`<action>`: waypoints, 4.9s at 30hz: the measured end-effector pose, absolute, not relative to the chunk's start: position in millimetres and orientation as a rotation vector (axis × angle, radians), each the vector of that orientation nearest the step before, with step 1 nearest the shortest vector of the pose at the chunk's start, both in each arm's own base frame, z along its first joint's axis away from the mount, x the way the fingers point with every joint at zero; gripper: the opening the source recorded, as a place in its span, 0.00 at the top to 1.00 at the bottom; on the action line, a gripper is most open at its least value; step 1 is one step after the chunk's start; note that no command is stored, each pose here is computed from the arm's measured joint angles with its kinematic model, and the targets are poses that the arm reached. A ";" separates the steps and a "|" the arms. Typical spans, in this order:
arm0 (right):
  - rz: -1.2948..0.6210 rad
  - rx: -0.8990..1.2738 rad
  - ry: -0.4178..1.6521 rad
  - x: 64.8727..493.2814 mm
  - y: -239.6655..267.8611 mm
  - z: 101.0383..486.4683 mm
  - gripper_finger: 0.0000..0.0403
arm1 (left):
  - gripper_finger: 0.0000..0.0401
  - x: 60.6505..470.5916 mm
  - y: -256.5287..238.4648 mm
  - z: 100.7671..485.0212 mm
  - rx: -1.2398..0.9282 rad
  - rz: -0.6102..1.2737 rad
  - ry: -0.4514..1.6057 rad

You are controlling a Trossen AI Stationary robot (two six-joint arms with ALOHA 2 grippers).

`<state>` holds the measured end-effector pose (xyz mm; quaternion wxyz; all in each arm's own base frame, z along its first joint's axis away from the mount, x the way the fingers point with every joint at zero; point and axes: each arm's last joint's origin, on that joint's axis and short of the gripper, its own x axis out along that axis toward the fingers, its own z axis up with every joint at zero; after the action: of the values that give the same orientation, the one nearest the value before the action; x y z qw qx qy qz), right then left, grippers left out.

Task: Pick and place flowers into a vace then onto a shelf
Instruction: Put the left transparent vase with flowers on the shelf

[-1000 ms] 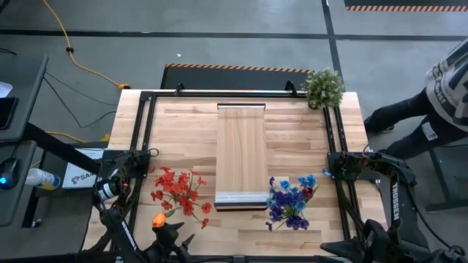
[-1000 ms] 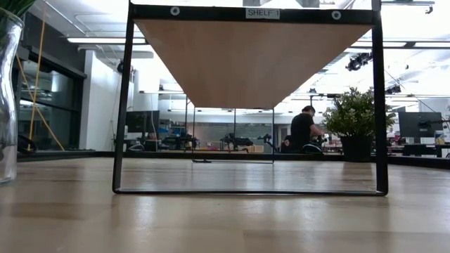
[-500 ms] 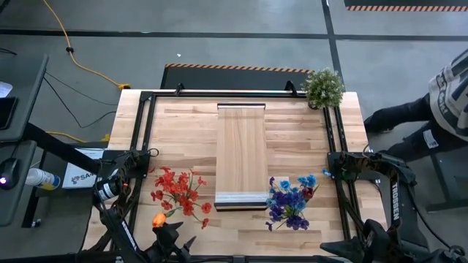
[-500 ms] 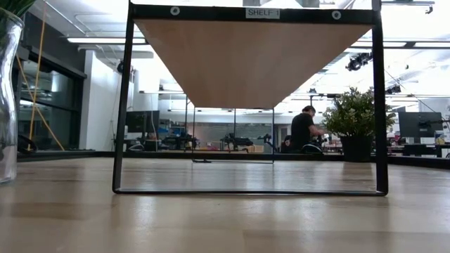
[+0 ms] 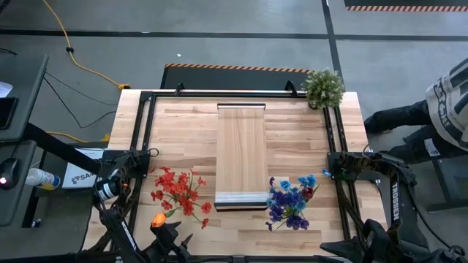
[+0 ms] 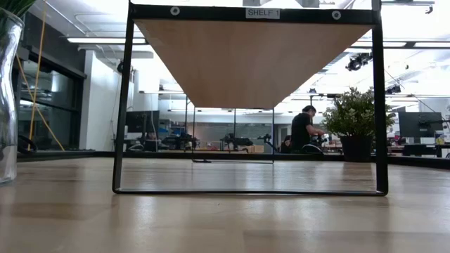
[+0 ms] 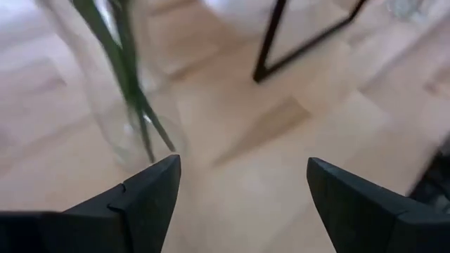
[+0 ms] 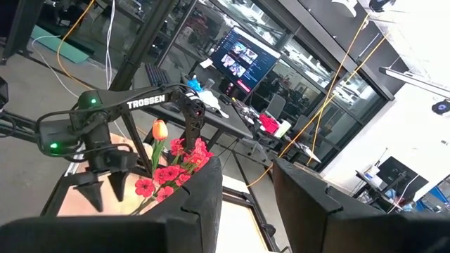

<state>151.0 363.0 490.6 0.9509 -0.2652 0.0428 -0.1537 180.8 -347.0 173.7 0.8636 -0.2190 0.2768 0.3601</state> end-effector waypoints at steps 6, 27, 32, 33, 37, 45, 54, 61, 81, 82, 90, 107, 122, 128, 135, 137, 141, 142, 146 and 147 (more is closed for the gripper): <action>-0.312 -0.537 0.087 150.9 363.1 490.6 0.71 | 0.14 178.9 -335.1 179.5 -0.379 0.814 0.518; -0.312 -0.537 0.086 150.7 363.1 490.7 0.71 | 0.14 199.9 -309.8 162.7 -0.402 0.961 0.518; -0.312 -0.538 0.087 150.7 363.1 490.6 0.71 | 0.15 189.9 -318.2 168.7 -0.429 0.968 0.557; -0.312 -0.540 0.087 150.7 363.1 490.6 0.71 | 0.15 189.2 -318.5 168.8 -0.428 0.966 0.554; -0.311 -0.566 0.091 150.7 363.2 490.6 0.71 | 0.14 187.3 -319.4 168.3 -0.438 0.972 0.558; -0.312 -0.554 0.090 151.2 363.0 490.6 0.71 | 0.15 189.1 -319.2 169.3 -0.421 0.936 0.515; -0.313 -0.543 0.088 151.2 363.0 490.6 0.71 | 0.14 189.2 -319.1 169.4 -0.412 0.932 0.519; -0.313 -0.542 0.088 151.2 363.0 490.6 0.71 | 0.15 185.1 -316.5 163.9 -0.431 1.012 0.597; -0.312 -0.569 0.092 151.2 363.0 490.6 0.71 | 0.14 192.9 -309.2 202.8 -0.373 0.861 0.559; -0.312 -0.578 0.094 151.2 363.0 490.5 0.71 | 0.14 193.9 -307.3 200.7 -0.363 0.865 0.554; -0.311 -0.592 0.096 151.2 363.0 490.6 0.71 | 0.15 189.0 -296.9 183.9 -0.351 0.906 0.502; -0.327 -0.572 0.097 156.8 360.8 490.1 0.71 | 0.15 183.7 -278.6 165.4 -0.298 0.968 0.488; -0.336 -0.614 0.108 161.6 361.0 484.6 0.71 | 0.14 196.0 -260.2 167.7 -0.231 0.953 0.429; -0.336 -0.605 0.106 161.7 361.4 483.3 0.71 | 0.14 203.0 -251.3 165.0 -0.216 0.975 0.409; -0.336 -0.605 0.106 161.8 361.5 483.2 0.71 | 0.14 206.4 -242.5 160.6 -0.188 0.999 0.408; -0.336 -0.605 0.106 161.8 361.5 483.2 0.71 | 0.14 205.9 -241.9 159.9 -0.185 0.996 0.399; -0.336 -0.605 0.106 161.8 361.5 483.2 0.71 | 0.15 206.4 -242.0 160.3 -0.168 0.979 0.390; -0.336 -0.605 0.106 161.8 361.5 483.2 0.71 | 0.15 206.5 -242.0 160.4 -0.162 0.975 0.389; -0.336 -0.607 0.106 161.8 361.5 483.2 0.71 | 0.14 207.6 -242.2 161.4 -0.126 0.939 0.364; -0.336 -0.605 0.106 161.8 361.5 483.2 0.71 | 0.14 207.8 -242.3 161.6 -0.121 0.932 0.358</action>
<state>161.8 361.5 483.2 0.9393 -0.2965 0.0519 -0.1647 207.8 -242.3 161.6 0.8761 -0.0581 0.1715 0.4468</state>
